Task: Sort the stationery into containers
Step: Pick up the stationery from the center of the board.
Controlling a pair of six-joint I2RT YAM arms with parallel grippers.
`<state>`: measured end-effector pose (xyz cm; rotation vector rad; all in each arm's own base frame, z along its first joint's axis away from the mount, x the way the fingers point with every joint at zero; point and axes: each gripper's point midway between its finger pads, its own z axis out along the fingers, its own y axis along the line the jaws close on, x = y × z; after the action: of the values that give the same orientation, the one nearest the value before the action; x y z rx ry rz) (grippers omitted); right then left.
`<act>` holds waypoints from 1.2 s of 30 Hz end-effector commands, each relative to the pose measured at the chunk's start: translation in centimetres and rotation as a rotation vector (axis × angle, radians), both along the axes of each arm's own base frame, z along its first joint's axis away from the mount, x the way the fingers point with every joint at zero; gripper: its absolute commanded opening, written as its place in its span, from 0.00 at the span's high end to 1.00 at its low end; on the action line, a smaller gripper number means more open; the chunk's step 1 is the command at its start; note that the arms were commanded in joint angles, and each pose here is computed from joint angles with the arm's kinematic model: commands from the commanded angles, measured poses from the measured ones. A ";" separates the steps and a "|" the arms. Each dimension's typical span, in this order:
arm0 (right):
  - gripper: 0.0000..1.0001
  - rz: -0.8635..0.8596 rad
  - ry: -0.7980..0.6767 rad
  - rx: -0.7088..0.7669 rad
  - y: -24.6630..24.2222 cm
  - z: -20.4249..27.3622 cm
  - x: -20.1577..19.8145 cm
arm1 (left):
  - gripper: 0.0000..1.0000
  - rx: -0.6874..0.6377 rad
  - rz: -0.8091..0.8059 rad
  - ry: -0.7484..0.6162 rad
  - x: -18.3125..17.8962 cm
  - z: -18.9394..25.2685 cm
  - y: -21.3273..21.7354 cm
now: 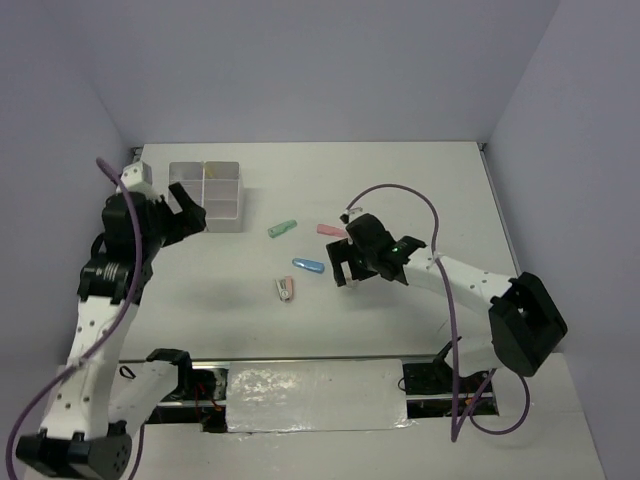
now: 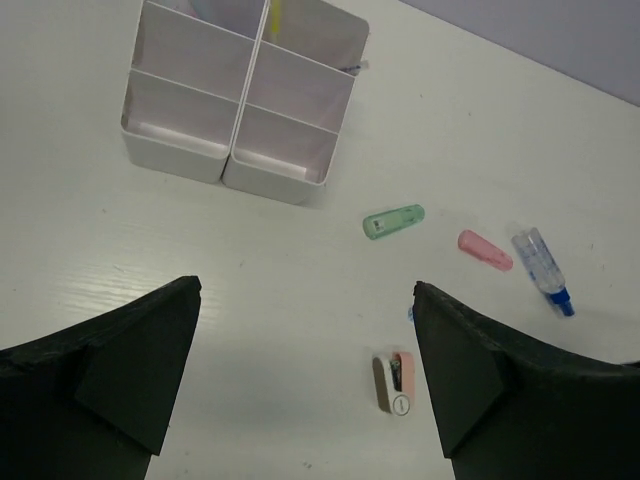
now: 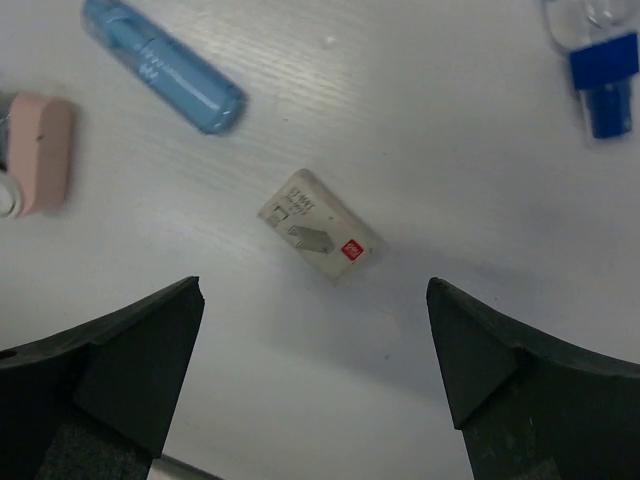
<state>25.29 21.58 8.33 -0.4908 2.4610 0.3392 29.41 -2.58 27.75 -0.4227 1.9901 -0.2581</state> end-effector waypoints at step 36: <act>0.50 -0.643 -0.008 0.017 1.4 -7.0 1.1 | 0.01 0.047 -0.208 -0.021 -4.1 -4.7 -2.9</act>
<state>26.49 21.16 1.56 0.3196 2.4428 -0.0095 24.70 -5.06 21.45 -0.2374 2.0771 -0.3285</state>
